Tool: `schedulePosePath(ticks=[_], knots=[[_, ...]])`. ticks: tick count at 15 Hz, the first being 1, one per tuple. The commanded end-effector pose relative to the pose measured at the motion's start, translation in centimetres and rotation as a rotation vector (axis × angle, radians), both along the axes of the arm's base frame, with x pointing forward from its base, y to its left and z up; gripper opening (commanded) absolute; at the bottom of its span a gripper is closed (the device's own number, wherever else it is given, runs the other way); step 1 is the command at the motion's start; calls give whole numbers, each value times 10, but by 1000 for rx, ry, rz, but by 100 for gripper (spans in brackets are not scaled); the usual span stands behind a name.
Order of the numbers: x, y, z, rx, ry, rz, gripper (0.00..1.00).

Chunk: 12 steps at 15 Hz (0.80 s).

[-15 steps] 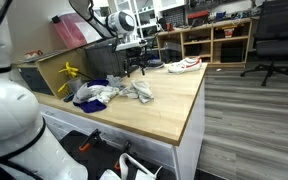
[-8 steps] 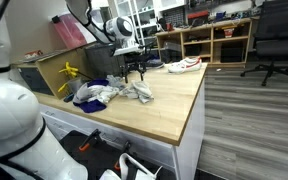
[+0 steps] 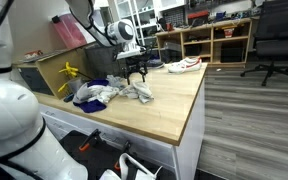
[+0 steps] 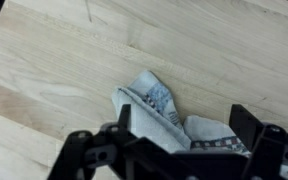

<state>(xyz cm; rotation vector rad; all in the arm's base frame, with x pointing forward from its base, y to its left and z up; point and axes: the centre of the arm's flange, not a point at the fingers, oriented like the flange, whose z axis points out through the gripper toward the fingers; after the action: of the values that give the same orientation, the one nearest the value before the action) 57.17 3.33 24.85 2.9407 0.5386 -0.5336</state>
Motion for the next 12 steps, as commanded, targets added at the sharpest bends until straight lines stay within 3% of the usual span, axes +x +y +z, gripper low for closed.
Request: schedulePosePath(ticks=[1, 7, 8, 12], knots=[[1, 11, -26, 26, -39, 33, 100], [9, 26, -58, 43, -59, 76, 100], [10, 27, -60, 38, -64, 80, 83], [10, 27, -56, 22, -92, 111, 49]])
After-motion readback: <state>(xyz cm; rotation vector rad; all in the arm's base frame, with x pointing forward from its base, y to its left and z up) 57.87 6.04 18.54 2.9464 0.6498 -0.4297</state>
